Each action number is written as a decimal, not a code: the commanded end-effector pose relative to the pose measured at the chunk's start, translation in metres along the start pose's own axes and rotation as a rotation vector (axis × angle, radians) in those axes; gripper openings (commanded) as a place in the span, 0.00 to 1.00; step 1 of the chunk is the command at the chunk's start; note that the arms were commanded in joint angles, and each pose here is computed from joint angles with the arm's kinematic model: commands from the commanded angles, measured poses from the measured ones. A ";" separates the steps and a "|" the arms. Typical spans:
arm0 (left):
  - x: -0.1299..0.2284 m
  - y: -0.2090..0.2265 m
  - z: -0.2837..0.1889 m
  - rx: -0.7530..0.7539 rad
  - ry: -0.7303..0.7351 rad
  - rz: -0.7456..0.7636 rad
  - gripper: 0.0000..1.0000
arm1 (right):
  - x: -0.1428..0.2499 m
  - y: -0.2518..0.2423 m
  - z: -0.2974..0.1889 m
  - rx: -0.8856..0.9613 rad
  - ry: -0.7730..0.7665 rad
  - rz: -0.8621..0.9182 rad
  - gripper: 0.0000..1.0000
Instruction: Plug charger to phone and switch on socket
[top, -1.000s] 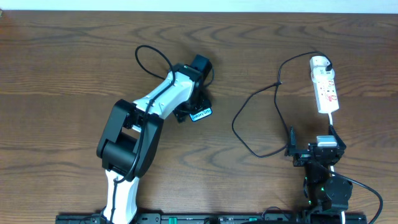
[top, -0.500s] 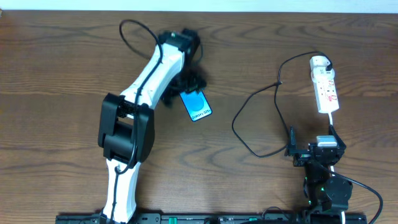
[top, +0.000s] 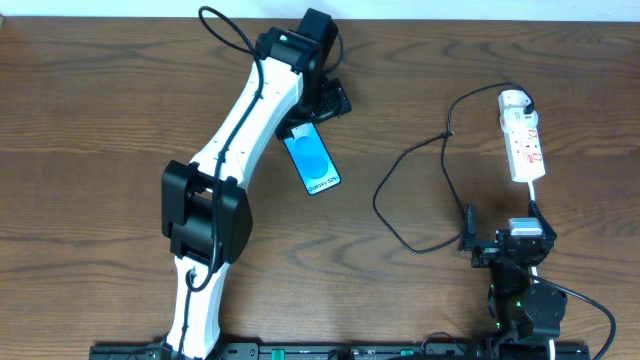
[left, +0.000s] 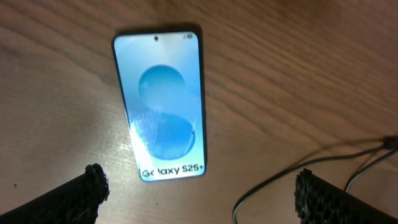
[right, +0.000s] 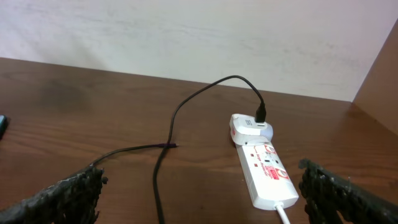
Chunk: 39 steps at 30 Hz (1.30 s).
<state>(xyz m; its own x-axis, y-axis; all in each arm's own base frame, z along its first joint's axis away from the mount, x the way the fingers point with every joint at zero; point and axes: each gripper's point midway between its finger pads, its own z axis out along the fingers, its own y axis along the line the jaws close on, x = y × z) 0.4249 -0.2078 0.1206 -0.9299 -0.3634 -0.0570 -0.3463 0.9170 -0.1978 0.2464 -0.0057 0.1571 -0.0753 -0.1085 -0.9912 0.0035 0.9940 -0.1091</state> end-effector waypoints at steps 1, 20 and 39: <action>-0.012 0.011 0.020 -0.050 -0.003 -0.003 0.98 | 0.001 -0.001 0.000 0.006 0.001 0.015 0.99; -0.007 0.027 0.069 -0.170 0.036 -0.126 0.98 | 0.001 -0.001 0.000 0.006 0.001 0.015 0.99; 0.005 0.054 0.102 -0.272 0.046 -0.095 0.98 | 0.001 -0.001 0.000 0.006 0.001 0.015 0.99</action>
<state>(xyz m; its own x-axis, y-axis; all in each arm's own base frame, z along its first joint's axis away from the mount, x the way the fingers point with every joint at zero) 0.4185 -0.1851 0.0234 -0.8921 -0.4518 -0.0040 -0.4517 0.8917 0.0290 0.2464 -0.0057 0.1571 -0.0753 -0.1081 -0.9913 0.0039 0.9941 -0.1087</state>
